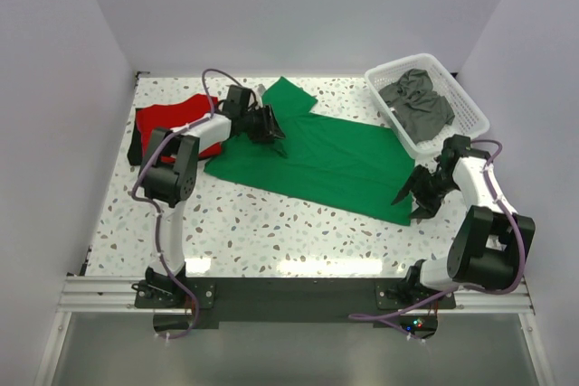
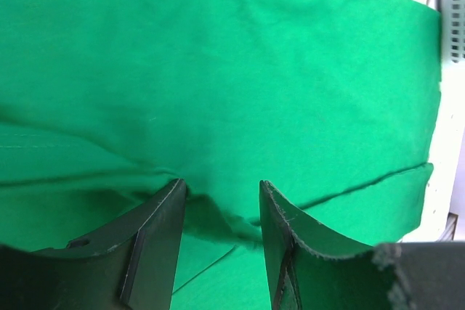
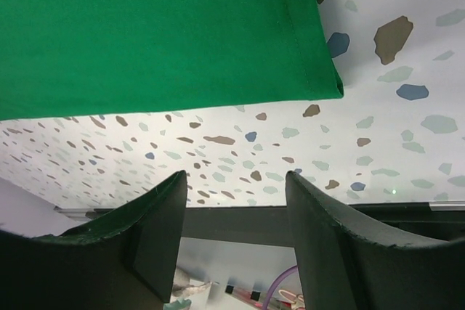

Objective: Fold and stack the t-shirts
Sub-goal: Fold the tshirt

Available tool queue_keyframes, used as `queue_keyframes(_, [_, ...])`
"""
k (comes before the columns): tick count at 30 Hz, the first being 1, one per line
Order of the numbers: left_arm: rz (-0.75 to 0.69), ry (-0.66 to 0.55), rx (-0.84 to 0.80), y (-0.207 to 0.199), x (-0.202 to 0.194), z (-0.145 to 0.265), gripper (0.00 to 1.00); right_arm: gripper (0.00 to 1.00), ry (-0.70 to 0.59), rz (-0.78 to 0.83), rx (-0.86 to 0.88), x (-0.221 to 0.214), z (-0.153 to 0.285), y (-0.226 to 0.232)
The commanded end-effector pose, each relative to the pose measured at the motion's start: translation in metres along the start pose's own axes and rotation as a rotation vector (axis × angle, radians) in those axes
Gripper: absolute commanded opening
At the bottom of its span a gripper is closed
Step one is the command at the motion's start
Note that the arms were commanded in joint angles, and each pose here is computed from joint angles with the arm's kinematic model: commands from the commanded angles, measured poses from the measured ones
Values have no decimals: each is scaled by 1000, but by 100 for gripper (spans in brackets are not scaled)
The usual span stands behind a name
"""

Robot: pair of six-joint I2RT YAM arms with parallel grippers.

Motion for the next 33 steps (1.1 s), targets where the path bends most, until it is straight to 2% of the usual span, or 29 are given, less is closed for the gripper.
queue_keyframes(1, [-47, -74, -92, -20, 18, -6, 49, 60, -9, -8, 13, -7, 6, -1])
queue_keyframes(11, [-92, -128, -225, -46, 30, -19, 50, 60, -13, -4, 12, -7, 8, -1])
queue_keyframes(17, [-115, -170, -292, -65, 45, -6, 52, 59, -44, 10, 38, -2, 11, 4])
queue_keyframes(20, [-143, -192, -256, -66, 49, 13, 54, 59, -76, 28, 75, 3, 15, 10])
queue_keyframes(23, [-133, -170, -141, -52, 39, 31, 55, 59, -96, 41, 110, 13, 17, 19])
queue_keyframes(26, [-130, -126, 17, -31, 19, 47, 55, 59, -85, 45, 128, 24, 11, 27])
queue_keyframes(29, [-132, -85, 101, -14, -10, 58, 56, 59, -84, 69, 140, 33, 2, 39])
queue_keyframes(33, [-135, -67, 151, -4, -26, 69, 57, 58, -66, 128, 150, 34, -16, 60])
Point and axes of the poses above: each gripper's point midway between its finger pads, its own z axis back along the fingers, its own y axis along the line the jaws close on, x = y × z, the point moved 10 cm from there along z, back along the fingers, and after that the axes turned 9 degrees about -z, right-handed, at the moved point
